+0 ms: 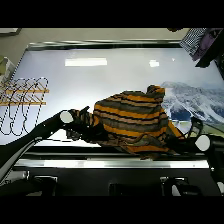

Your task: Fold the clothes and pants, and hang the long-sleeved shirts on hangers.

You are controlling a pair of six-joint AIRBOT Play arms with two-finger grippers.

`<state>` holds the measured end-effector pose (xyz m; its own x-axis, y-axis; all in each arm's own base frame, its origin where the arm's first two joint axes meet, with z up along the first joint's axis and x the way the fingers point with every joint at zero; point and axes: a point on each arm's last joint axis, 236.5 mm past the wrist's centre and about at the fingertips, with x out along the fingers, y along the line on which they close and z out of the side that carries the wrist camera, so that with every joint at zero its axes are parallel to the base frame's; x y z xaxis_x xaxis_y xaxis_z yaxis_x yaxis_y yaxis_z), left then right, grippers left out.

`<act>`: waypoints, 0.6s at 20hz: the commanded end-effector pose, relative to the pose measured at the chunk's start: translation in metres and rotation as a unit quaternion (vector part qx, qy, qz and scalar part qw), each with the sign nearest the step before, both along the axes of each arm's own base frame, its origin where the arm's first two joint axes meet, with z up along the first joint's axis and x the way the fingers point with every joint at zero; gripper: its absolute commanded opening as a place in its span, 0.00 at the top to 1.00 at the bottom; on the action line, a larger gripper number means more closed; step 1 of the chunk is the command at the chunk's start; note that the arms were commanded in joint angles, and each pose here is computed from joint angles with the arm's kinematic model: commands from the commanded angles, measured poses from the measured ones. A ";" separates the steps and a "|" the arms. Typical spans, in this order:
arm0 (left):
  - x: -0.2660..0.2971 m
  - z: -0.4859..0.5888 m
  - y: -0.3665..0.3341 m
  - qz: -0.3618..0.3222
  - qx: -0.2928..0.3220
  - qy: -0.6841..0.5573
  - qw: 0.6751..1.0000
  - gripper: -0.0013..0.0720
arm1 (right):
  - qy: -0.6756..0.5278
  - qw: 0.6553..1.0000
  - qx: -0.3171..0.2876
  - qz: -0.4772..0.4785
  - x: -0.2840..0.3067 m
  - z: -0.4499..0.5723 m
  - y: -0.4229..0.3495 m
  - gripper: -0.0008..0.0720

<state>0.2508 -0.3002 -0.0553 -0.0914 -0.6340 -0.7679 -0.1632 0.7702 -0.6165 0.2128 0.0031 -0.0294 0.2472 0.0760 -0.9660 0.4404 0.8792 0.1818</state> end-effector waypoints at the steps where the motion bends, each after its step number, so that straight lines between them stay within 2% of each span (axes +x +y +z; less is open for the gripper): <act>1: 0.007 0.012 0.004 -0.008 -0.008 -0.030 0.999 0.24 | -0.119 0.990 -0.063 0.040 0.028 0.081 -0.019 0.60; 3: 0.015 0.024 0.013 -0.002 -0.006 -0.052 0.999 0.24 | -0.160 0.983 -0.063 0.061 0.044 0.121 -0.014 0.60; 6: 0.021 0.027 0.028 -0.003 0.009 -0.069 0.998 0.24 | -0.133 0.983 -0.007 0.128 0.060 0.127 0.026 0.60; 7: 0.020 0.027 0.030 -0.005 0.011 -0.066 0.998 0.24 | -0.100 0.981 -0.013 0.166 0.061 0.116 0.040 0.60; 10: 0.016 0.026 0.032 -0.012 0.014 -0.060 0.998 0.23 | 0.000 0.960 -0.084 0.268 0.050 0.075 0.070 0.60; 12: 0.017 0.026 0.035 -0.014 0.020 -0.066 0.998 0.23 | 0.030 0.953 -0.124 0.273 0.045 0.058 0.087 0.55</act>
<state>0.2676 -0.2707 -0.0296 -0.0072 -0.6155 -0.7881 -0.0763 0.7861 -0.6133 0.2650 0.0710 0.0499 0.2567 0.0795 -0.9632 -0.0292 0.9968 0.0745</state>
